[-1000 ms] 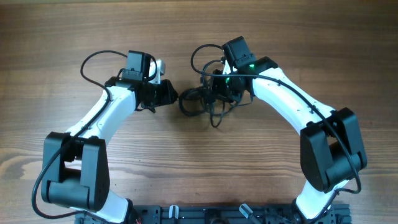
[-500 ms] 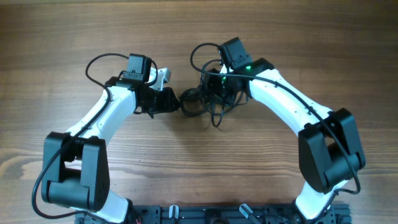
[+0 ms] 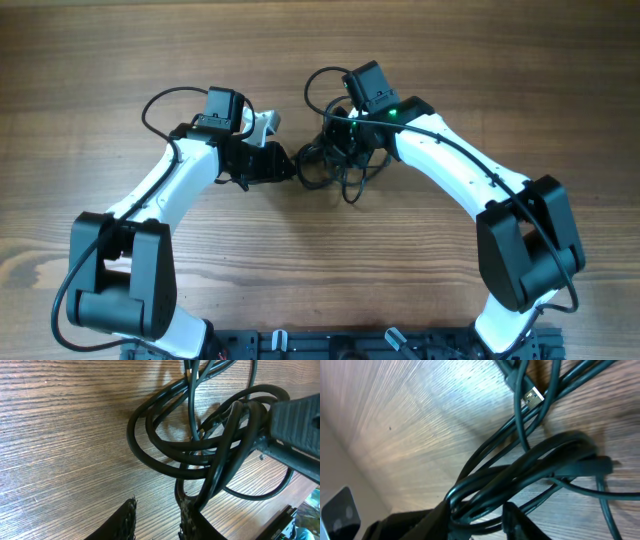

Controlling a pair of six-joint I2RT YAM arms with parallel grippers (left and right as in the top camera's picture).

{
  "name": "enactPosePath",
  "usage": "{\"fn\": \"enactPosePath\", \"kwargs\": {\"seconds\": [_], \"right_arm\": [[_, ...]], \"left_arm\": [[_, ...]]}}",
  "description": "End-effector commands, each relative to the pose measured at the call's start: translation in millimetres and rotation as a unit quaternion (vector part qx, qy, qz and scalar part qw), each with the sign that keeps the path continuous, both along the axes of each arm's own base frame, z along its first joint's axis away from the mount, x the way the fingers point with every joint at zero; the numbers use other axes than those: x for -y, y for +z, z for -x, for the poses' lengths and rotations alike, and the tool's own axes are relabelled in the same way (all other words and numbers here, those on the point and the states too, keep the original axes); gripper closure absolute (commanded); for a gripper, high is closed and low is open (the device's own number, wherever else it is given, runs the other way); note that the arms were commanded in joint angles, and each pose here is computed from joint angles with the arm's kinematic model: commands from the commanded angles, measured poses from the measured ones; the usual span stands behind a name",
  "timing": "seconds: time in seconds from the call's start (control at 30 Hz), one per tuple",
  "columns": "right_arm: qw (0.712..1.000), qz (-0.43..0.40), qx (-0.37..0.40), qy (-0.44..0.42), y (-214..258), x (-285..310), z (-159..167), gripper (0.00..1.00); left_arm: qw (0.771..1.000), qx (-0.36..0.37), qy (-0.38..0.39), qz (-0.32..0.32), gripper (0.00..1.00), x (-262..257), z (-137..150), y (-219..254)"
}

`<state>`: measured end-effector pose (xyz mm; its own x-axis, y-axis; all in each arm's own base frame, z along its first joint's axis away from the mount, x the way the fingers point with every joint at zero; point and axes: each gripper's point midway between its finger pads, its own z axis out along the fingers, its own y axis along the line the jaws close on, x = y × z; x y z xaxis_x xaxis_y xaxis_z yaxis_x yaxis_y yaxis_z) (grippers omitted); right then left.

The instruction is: Untangle cables

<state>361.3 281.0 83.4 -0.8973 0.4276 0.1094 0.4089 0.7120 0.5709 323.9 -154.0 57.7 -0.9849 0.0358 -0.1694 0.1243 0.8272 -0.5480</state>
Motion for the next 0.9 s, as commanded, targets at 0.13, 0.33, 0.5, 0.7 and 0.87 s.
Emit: {"fn": "enactPosePath", "kwargs": {"seconds": [0.13,0.33,0.5,0.7,0.87], "right_arm": [[0.999,0.019,0.025,-0.022,10,7,-9,0.71],[0.999,0.027,0.021,-0.029,-1,12,-7,0.83],[0.999,0.027,0.029,-0.029,-1,12,-9,0.95],[0.998,0.035,0.035,-0.03,-2,14,-11,0.96],[0.998,0.035,0.037,-0.031,-2,14,-12,0.96]], "left_arm": [[1.0,-0.001,-0.015,0.012,0.68,6,2,0],[1.0,-0.001,-0.015,0.012,0.68,6,2,-1],[1.0,-0.002,-0.015,0.012,0.68,6,3,-1],[1.0,-0.007,-0.014,0.014,0.67,6,4,-1],[0.999,-0.013,-0.021,0.037,0.64,15,8,4]]}}
